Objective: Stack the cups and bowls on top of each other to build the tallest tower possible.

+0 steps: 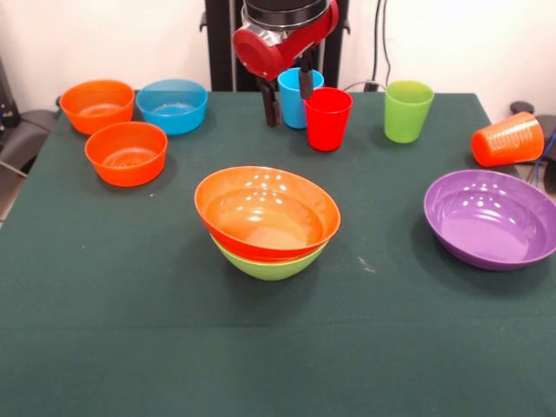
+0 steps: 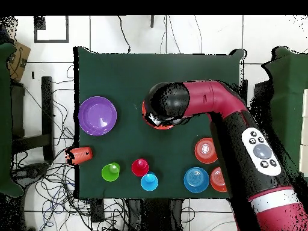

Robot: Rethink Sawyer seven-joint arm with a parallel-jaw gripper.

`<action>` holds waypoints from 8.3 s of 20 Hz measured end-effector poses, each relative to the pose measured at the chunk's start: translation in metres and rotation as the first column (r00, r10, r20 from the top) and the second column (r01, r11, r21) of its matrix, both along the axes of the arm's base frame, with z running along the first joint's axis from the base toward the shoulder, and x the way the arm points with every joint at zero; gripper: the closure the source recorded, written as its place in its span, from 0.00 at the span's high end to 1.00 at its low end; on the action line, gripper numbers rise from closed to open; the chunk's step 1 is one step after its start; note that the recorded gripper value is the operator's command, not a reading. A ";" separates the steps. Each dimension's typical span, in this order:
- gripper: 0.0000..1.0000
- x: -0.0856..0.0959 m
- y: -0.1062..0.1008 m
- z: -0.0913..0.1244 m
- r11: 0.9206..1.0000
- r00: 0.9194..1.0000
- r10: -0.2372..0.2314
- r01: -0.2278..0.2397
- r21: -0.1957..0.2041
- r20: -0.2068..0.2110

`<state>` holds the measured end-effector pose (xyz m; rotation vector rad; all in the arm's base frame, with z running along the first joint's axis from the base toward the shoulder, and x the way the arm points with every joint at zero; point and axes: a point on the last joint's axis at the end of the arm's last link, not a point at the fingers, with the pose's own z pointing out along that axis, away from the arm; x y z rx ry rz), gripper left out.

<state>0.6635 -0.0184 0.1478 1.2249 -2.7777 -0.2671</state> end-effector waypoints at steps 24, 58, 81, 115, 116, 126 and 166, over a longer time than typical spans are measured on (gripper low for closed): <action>1.00 -0.016 -0.007 -0.021 1.000 0.998 -0.017 0.016 -0.018 -0.053; 1.00 -0.045 -0.009 -0.036 0.999 0.993 -0.016 0.011 -0.043 -0.118; 1.00 -0.055 0.044 -0.051 0.996 0.994 -0.035 0.026 -0.091 -0.099; 1.00 -0.093 0.027 -0.082 0.977 0.976 -0.109 0.070 -0.204 -0.188; 1.00 -0.094 0.027 -0.083 0.976 0.975 -0.110 0.070 -0.204 -0.191; 1.00 -0.102 0.028 -0.087 0.977 0.972 -0.108 0.066 -0.202 -0.210; 1.00 -0.112 0.047 -0.046 0.978 0.985 -0.046 0.010 -0.209 -0.168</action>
